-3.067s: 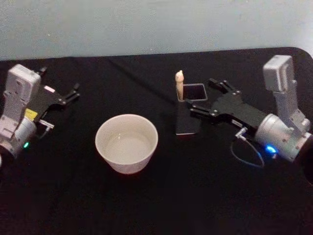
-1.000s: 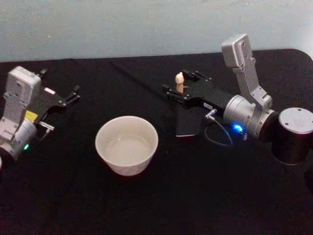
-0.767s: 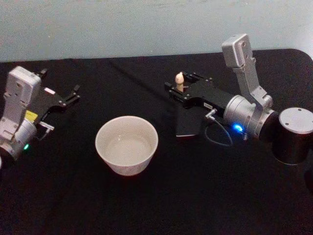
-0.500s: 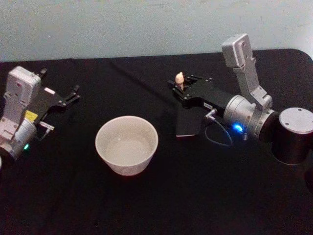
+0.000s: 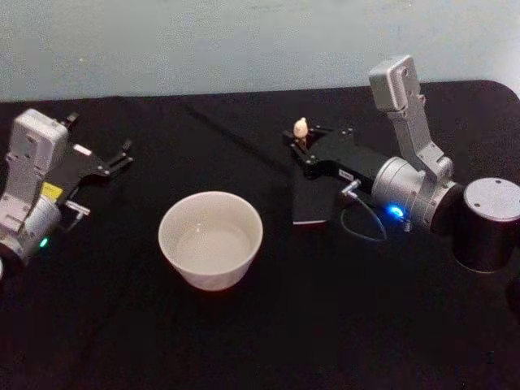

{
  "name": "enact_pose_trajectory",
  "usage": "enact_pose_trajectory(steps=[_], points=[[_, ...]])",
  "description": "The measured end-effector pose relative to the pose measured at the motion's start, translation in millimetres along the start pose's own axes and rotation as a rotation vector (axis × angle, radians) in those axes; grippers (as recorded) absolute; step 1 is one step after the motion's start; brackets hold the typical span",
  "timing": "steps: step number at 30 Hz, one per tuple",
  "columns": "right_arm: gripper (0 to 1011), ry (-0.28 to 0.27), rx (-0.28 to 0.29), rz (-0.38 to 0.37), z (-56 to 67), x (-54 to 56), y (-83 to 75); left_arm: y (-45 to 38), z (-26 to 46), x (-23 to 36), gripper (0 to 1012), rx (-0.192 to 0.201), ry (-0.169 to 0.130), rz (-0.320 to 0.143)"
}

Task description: Pick up the stirring spoon with one hand, stir inside the cup, then place it back in its original position.

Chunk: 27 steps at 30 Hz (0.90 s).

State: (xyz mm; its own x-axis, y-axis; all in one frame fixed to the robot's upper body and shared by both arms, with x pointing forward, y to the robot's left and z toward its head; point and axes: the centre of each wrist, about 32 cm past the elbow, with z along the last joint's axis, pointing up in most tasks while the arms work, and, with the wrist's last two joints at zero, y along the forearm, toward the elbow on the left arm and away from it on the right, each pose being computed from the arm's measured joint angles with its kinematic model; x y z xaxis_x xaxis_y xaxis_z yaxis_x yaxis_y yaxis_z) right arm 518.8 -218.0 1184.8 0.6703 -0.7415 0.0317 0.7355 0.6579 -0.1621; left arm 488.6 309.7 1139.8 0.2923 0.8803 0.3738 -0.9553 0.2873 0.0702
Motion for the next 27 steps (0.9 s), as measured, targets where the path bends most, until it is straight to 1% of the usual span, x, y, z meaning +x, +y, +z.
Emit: enact_pose_trajectory(steps=[11, 20, 27], points=[[173, -0.012, 0.035, 0.004, 4.9, 0.1, -6.6, 0.0, 0.0, 0.0, 1001, 0.0, 0.0, 0.0], [173, -0.014, 0.068, 0.006, 14.1, -1.0, -15.0, 0.0, 0.0, 0.0, 1001, 0.0, 0.0, 0.0], [173, -0.018, 0.105, 0.007, 25.2, -1.4, -24.3, 0.0, 0.0, 0.0, 1001, 0.0, 0.0, 0.0]])
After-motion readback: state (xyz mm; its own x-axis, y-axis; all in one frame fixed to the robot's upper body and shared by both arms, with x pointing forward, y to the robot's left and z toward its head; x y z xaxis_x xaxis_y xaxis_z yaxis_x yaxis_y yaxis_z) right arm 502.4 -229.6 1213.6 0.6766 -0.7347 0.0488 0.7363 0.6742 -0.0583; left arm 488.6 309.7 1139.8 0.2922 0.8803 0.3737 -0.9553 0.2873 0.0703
